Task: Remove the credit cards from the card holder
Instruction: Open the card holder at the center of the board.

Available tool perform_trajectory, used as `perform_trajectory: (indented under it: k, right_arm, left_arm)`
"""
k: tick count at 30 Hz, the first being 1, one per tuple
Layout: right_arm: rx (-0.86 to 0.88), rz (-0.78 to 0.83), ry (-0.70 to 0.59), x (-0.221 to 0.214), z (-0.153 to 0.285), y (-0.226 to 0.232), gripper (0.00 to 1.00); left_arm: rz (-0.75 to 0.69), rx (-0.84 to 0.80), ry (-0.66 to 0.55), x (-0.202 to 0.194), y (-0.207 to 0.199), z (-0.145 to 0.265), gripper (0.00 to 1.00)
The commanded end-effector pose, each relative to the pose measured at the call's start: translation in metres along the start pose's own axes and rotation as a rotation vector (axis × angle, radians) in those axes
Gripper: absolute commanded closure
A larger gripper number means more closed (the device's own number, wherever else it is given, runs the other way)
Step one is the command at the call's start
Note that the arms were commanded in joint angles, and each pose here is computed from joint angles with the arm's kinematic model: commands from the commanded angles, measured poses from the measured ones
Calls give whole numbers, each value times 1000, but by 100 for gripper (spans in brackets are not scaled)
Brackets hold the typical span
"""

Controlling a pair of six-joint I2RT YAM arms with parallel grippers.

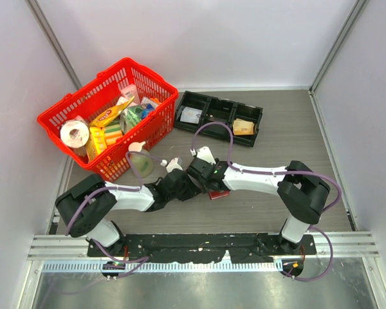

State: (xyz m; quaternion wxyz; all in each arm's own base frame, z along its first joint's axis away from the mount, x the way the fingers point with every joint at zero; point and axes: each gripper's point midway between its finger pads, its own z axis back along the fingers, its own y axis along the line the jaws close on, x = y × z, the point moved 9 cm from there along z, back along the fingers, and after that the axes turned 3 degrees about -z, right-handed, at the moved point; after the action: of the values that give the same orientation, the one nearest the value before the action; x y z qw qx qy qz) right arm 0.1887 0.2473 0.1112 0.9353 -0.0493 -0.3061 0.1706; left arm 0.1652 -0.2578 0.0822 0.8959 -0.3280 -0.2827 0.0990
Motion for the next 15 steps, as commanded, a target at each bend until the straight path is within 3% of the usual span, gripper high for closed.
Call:
perform_trajectory:
  k: [1,11,15]
  right_arm:
    - [-14,6,-40,14,7,1,38]
    - [9,26,-7,11,-1,7,38]
    - [-62,36,-30,13,2,-2,38]
  left_arm:
    - [-17,28,-24,2,5,6,100]
    - [-27,36,-36,3,7,12,100]
    - [-37,48,-35,3,9,14,100]
